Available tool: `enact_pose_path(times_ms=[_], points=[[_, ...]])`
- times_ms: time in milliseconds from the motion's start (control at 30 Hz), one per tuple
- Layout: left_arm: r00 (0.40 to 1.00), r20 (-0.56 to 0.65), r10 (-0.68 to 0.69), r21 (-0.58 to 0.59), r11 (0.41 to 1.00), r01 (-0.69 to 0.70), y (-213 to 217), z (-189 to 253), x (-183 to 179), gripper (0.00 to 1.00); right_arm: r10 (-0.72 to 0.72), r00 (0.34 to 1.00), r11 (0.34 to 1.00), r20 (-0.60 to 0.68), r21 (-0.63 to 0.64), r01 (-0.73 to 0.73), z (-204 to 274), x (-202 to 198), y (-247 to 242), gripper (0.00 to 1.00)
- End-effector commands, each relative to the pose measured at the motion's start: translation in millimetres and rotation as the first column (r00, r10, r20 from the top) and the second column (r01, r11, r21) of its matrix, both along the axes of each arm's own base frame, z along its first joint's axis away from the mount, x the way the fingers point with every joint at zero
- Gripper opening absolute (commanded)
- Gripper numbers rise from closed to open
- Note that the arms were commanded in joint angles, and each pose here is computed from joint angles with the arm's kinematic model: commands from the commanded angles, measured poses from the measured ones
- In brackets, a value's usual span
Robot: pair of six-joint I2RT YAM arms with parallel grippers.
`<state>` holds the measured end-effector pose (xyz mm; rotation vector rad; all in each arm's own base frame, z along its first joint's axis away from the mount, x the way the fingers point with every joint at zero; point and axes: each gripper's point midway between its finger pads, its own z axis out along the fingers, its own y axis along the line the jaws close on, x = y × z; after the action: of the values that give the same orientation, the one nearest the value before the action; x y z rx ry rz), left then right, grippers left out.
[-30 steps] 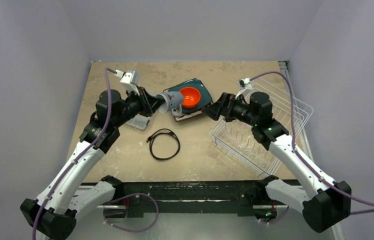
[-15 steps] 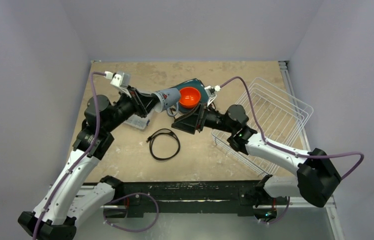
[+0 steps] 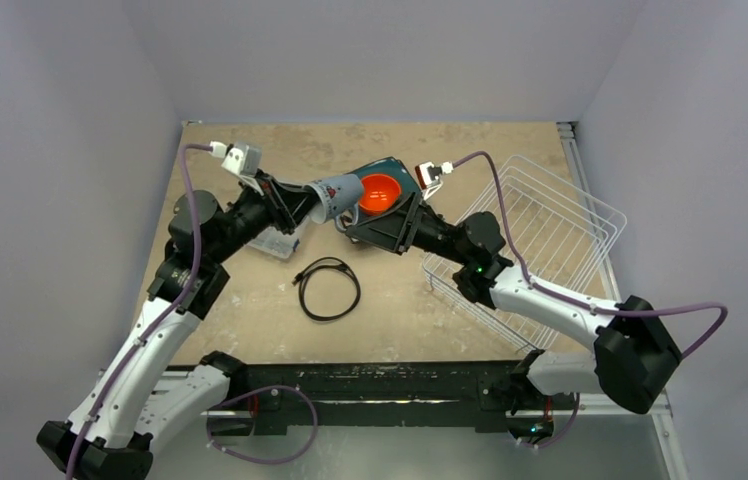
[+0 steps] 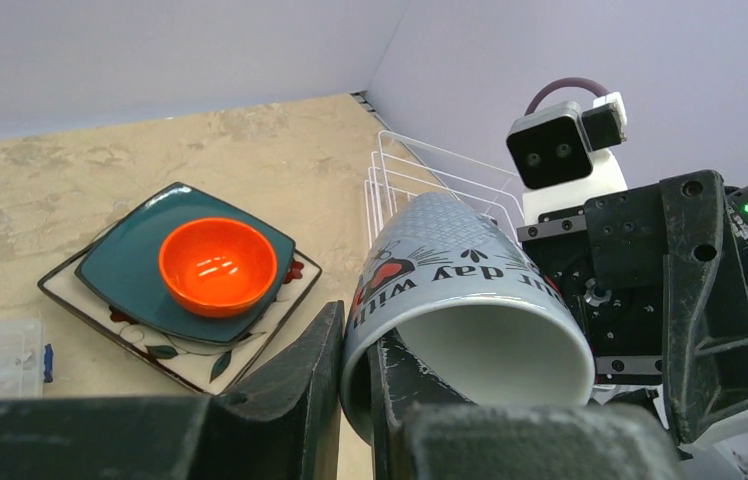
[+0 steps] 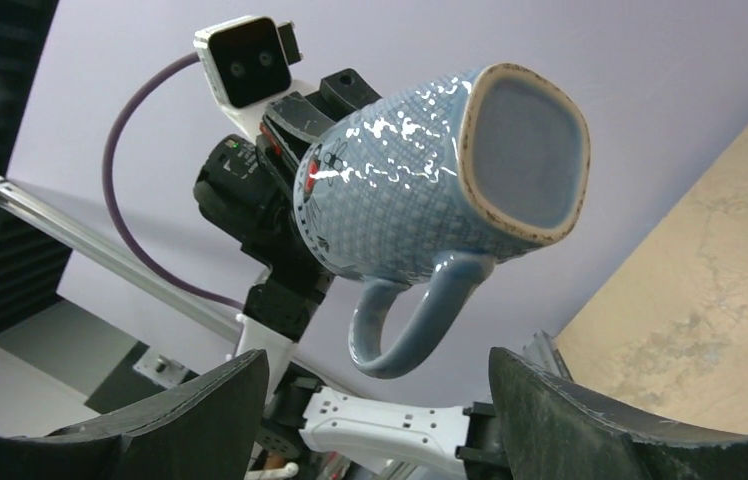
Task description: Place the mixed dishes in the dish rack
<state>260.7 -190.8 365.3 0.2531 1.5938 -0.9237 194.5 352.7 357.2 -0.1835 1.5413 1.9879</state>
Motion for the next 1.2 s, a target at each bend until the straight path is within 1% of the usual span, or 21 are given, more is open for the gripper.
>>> enact_pose_path(times_ms=[0,100,133,267,367,467,567,633,667,767,867,1033,1067,1100,1133,1167], points=[[0.994,0.101,-0.044,-0.06,0.997,0.05,-7.6,27.0,-1.1,0.0,-0.024,1.0,0.994,-0.003,0.109,0.024,28.7,3.6,-4.8,0.76],[0.995,0.074,-0.07,-0.068,0.995,0.075,-14.5,20.3,1.2,0.0,-0.018,1.0,0.992,-0.019,0.122,0.02,27.1,3.2,-5.8,0.65],[0.995,0.062,-0.078,-0.069,0.994,0.082,-16.8,17.4,2.5,0.0,-0.015,1.0,0.993,-0.023,0.118,0.018,25.3,3.2,-5.3,0.63],[0.994,0.044,-0.1,-0.068,0.992,0.103,-22.9,11.4,4.1,0.0,-0.011,0.999,0.995,-0.051,0.098,0.016,17.5,5.0,-3.0,0.62],[0.994,0.029,-0.104,-0.066,0.992,0.106,-25.7,6.6,6.3,0.0,-0.011,0.999,0.993,-0.053,0.118,0.018,18.1,4.9,-4.7,0.62],[0.992,0.025,-0.122,-0.065,0.99,0.123,-30.0,5.3,5.1,0.0,-0.015,0.997,0.993,-0.074,0.117,0.023,14.4,7.2,-4.3,0.55],[0.992,0.032,-0.121,-0.05,0.991,0.122,-31.4,3.5,4.8,0.0,-0.008,0.995,0.993,-0.099,0.117,0.02,11.7,9.3,-2.8,0.52],[0.992,0.031,-0.124,-0.051,0.991,0.125,-32.2,4.0,5.1,0.0,0.0,0.995,0.994,-0.101,0.107,0.011,9.8,10.4,-0.5,0.46],[0.991,0.028,-0.129,-0.048,0.99,0.13,-32.9,3.2,5.1,0.0,0.005,0.994,0.995,-0.105,0.097,0.005,7.6,11.3,1.3,0.41],[0.991,0.023,-0.13,-0.045,0.99,0.131,-33.6,1.3,6.3,0.0,0.022,0.993,0.996,-0.119,0.085,-0.011,2.5,12.4,4.9,0.17],[0.992,0.018,-0.124,-0.039,0.991,0.124,-33.6,-1.3,8.8,0.0,0.009,0.99,0.998,-0.138,0.068,0.0,-5.1,19.9,4.7,0.0],[0.997,-0.04,-0.068,-0.014,0.998,0.068,-28.3,-6.8,18.9,0.0,-0.032,0.989,0.999,-0.144,-0.011,0.031,-21.9,34.9,0.1,0.0],[0.996,-0.06,-0.064,0.002,0.998,0.064,-27.6,-10.4,19.2,0.04,-0.046,0.987,0.999,-0.156,-0.029,0.042,-26.0,38.1,-2.6,0.0],[0.996,-0.068,-0.054,0.011,0.998,0.055,-26.5,-12.6,20.8,0.13,-0.062,0.984,0.998,-0.164,-0.043,0.056,-29.1,41.2,-6.6,0.0],[0.996,-0.079,-0.039,0.018,0.999,0.041,-24.8,-15.2,23.1,0.25,-0.08,0.983,0.996,-0.163,-0.051,0.073,-30.7,44.0,-11.5,0.0],[0.996,-0.09,-0.023,0.022,0.999,0.025,-22.5,-16.8,25.3,0.35,-0.105,0.982,0.993,-0.159,-0.062,0.096,-32.1,46.8,-17.1,0.0]])
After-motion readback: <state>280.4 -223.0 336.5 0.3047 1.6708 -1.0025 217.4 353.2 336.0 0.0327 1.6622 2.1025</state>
